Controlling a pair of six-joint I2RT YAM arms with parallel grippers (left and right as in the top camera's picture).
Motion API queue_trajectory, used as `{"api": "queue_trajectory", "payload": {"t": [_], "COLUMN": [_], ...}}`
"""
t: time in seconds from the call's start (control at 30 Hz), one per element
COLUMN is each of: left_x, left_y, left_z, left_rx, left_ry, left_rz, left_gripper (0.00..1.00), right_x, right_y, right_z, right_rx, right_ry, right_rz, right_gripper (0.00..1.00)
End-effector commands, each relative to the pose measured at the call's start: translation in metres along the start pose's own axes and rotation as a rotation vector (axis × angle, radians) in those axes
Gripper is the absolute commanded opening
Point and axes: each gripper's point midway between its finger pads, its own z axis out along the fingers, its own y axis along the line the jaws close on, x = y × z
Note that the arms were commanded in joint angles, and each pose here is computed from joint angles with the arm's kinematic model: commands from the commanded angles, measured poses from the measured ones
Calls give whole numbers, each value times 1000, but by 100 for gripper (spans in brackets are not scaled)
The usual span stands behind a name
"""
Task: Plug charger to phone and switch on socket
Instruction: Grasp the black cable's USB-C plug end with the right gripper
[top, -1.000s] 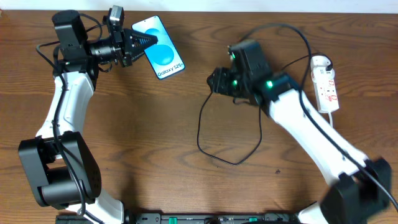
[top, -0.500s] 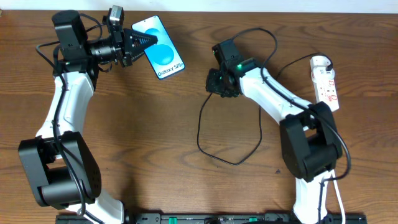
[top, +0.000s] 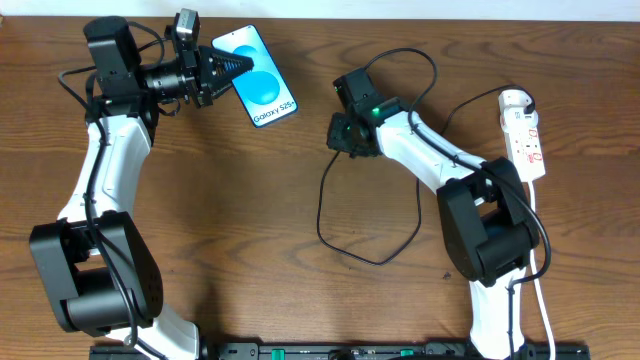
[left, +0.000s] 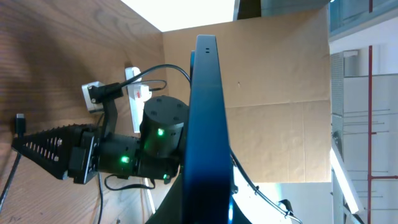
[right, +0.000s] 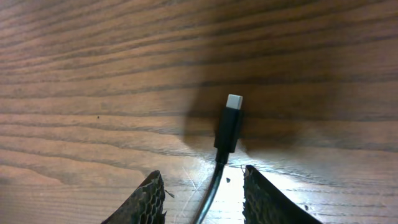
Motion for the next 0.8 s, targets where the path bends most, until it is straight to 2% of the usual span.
{"api": "queue_trajectory", "payload": {"t": [0.0,0.4,0.47,0.57,0.6,0.77], "left_x": [3,3,3,3,3,3], "left_y": [-7,-7,-7,-7,-7,-7], "left_z": [-2,-2,-2,-2,-2,-2], "left_rx": [12,12,12,12,12,12], "left_ry": [11,11,11,11,11,11], "left_rz": [31,31,31,31,31,31], "left_gripper": [7,7,7,7,7,7], "right_x": [0,8,11,19,21,26], "right_y": [-5,-11,-13,-17,-18,-9], "right_z": [11,27,33,42,45,47], "right_rx": [45,70,78,83,84,5], "right_ry": [-8,10,18,47,59,120], "right_rz": [11,76,94,98,99,86], "right_gripper": [36,27,22,8,1,1]}}
